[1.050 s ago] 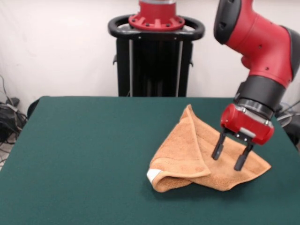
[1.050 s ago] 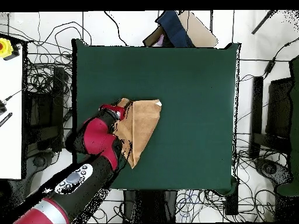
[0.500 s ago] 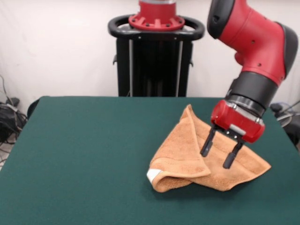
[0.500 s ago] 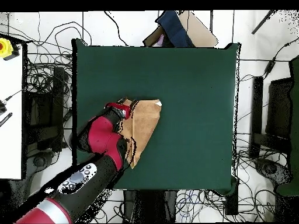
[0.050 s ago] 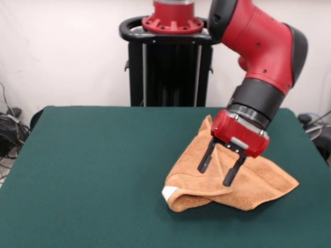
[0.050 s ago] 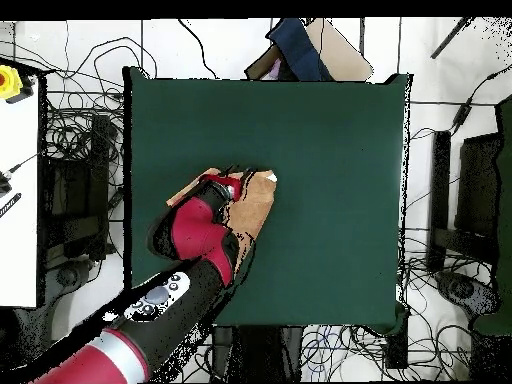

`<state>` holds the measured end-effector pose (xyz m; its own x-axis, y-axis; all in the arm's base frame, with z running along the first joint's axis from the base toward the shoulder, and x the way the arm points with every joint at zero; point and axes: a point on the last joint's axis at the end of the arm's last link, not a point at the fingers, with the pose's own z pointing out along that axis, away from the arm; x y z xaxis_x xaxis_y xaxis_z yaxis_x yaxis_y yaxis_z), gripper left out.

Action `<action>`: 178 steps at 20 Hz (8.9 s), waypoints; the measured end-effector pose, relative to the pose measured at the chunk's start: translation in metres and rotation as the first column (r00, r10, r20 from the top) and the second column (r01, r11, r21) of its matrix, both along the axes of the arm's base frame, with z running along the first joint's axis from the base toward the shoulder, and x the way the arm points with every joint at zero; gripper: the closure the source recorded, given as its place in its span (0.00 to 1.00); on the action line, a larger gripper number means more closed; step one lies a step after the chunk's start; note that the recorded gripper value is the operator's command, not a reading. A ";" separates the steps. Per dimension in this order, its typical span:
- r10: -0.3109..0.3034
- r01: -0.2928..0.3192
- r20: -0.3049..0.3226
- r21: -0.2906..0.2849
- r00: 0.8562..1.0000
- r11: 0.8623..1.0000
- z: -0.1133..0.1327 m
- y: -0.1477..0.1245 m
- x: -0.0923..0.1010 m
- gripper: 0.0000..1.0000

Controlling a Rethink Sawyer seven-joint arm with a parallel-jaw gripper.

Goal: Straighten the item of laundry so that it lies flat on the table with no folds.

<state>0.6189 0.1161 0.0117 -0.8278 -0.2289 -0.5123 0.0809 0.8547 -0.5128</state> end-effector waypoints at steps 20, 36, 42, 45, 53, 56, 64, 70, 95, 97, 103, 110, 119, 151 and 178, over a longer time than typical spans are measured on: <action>0.001 0.030 -0.121 0.254 0.993 0.967 -0.046 0.003 -0.028 0.00; 0.028 0.018 -0.152 0.297 0.988 0.955 -0.056 0.043 -0.049 0.00; 0.041 -0.020 -0.096 0.214 0.995 0.977 -0.055 0.065 -0.060 0.00; 0.063 -0.051 -0.066 0.172 0.996 0.984 -0.053 0.073 -0.064 0.00; 0.057 -0.053 -0.036 0.100 0.998 0.994 -0.045 0.055 -0.063 0.00; 0.051 -0.048 -0.032 0.080 0.998 0.996 -0.041 0.046 -0.062 0.00; 0.035 -0.034 -0.019 0.053 0.999 0.998 -0.036 0.020 -0.055 0.00; 0.031 -0.029 -0.037 0.071 0.999 0.997 -0.042 -0.006 -0.053 0.00; 0.020 0.012 -0.147 0.214 0.989 0.977 -0.054 0.038 -0.059 0.00; 0.024 0.015 -0.173 0.217 0.985 0.976 -0.055 0.051 -0.065 0.00; 0.045 -0.014 -0.148 0.205 0.988 0.979 -0.063 0.054 -0.067 0.00; 0.088 -0.082 -0.030 0.158 0.996 0.984 -0.070 0.041 -0.061 0.00; 0.074 -0.075 0.011 0.140 0.997 0.987 -0.078 0.038 -0.061 0.00; 0.068 -0.067 0.056 -0.019 0.996 0.998 -0.047 0.003 -0.055 0.00; -0.022 0.067 -0.143 0.320 0.989 0.945 -0.058 -0.057 -0.031 0.00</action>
<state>0.5877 0.0587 -0.0468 -0.9002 -0.0313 -0.4344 0.0715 0.9733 -0.2183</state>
